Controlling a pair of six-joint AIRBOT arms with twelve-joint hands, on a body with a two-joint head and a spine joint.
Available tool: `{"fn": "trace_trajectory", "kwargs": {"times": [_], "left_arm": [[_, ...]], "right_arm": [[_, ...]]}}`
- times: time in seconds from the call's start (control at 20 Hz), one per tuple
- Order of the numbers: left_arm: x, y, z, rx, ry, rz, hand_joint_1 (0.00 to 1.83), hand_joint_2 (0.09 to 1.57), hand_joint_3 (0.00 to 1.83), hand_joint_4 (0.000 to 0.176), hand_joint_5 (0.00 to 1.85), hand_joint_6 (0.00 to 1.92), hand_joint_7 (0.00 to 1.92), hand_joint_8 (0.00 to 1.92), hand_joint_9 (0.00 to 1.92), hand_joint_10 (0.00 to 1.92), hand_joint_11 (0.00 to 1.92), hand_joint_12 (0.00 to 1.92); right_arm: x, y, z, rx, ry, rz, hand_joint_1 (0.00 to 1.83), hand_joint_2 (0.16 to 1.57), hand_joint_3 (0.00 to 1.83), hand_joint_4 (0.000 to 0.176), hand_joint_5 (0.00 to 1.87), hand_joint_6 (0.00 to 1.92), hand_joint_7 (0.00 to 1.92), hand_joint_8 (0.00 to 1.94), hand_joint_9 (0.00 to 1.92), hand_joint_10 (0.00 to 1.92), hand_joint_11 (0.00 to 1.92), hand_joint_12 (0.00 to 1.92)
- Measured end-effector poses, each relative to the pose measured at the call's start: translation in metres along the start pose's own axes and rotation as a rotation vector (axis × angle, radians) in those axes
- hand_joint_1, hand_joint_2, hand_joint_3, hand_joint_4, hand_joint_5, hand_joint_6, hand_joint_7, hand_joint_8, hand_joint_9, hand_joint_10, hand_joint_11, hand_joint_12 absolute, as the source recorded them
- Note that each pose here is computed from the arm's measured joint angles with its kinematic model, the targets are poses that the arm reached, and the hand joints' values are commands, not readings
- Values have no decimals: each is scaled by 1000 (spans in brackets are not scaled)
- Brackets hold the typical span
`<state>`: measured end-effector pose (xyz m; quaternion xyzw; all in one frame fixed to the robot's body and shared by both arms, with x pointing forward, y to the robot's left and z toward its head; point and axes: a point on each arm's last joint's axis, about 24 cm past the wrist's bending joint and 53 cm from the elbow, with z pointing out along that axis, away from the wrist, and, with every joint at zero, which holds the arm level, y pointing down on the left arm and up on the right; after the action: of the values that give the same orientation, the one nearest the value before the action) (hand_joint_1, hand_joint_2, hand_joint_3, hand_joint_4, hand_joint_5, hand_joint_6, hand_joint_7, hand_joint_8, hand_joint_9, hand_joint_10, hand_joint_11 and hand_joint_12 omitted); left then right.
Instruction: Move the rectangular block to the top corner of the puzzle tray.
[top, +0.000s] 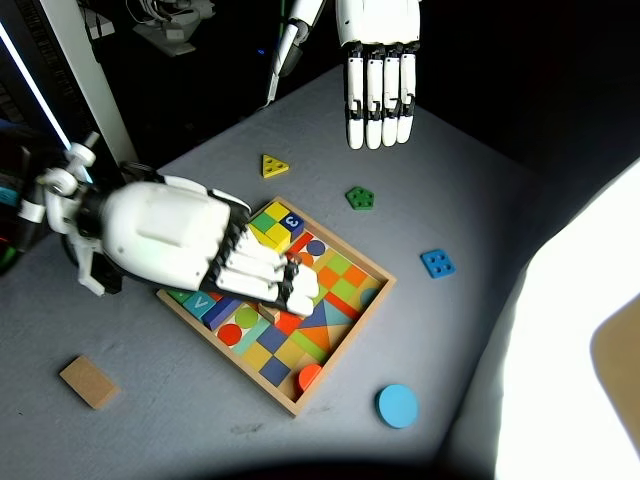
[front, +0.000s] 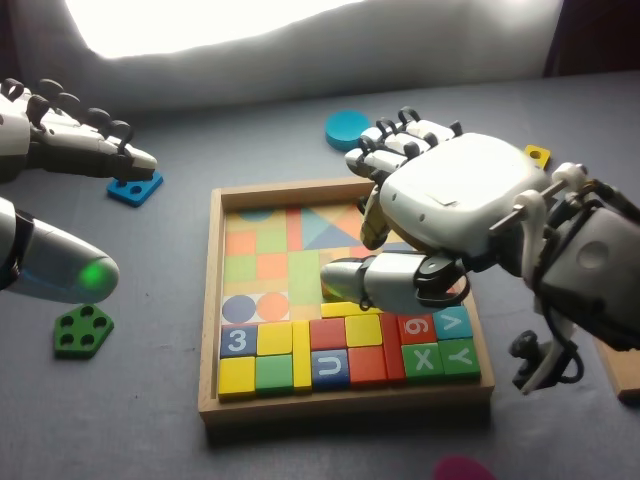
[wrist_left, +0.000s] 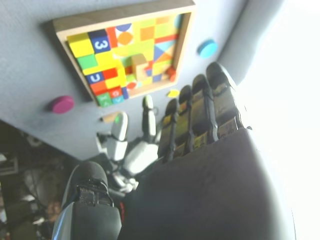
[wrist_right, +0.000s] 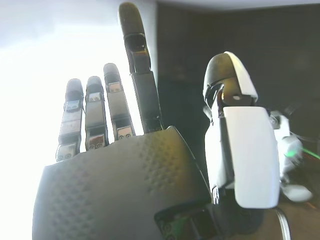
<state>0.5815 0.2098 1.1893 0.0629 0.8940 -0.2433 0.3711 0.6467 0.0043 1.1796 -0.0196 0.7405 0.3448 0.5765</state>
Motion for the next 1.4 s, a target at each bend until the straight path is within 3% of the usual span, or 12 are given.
{"fn": "trace_trajectory", "kwargs": {"times": [0.35,0.65,0.8,0.95,1.1,1.2,1.4], "left_arm": [[0,0,0,-1,0,0,0,1112,0,18,79,1,97,2,77,1,0,302],[0,0,0,0,0,0,0,1116,0,18,79,1,85,1,61,1,0,294],[0,0,0,0,0,0,0,1110,0,23,85,2,84,0,70,4,0,312],[0,0,0,0,0,0,0,1103,0,21,91,0,92,2,78,3,0,339],[0,0,0,0,0,0,0,1099,0,26,89,0,99,4,83,5,0,336],[0,0,0,-1,0,0,0,1100,0,24,98,3,96,3,74,5,0,351],[0,0,0,0,0,0,0,1098,0,16,91,0,100,1,89,5,0,365]], "right_arm": [[12,11,17,-13,-1,3,16,1211,2,0,888,0,215,2,57,1,0,148],[21,2,18,21,22,9,0,1213,1,0,880,5,214,1,65,2,0,173],[19,-3,19,35,17,15,32,1212,0,0,886,4,223,4,84,6,0,295],[22,-3,20,33,30,19,10,1207,0,0,890,3,270,3,90,4,0,211],[25,0,21,25,39,22,14,1207,0,0,896,4,269,2,104,7,0,269],[26,0,22,22,43,22,0,1214,1,0,861,7,255,0,74,8,0,90],[31,-3,23,30,48,19,0,1197,0,0,879,10,248,2,68,5,0,296]]}}
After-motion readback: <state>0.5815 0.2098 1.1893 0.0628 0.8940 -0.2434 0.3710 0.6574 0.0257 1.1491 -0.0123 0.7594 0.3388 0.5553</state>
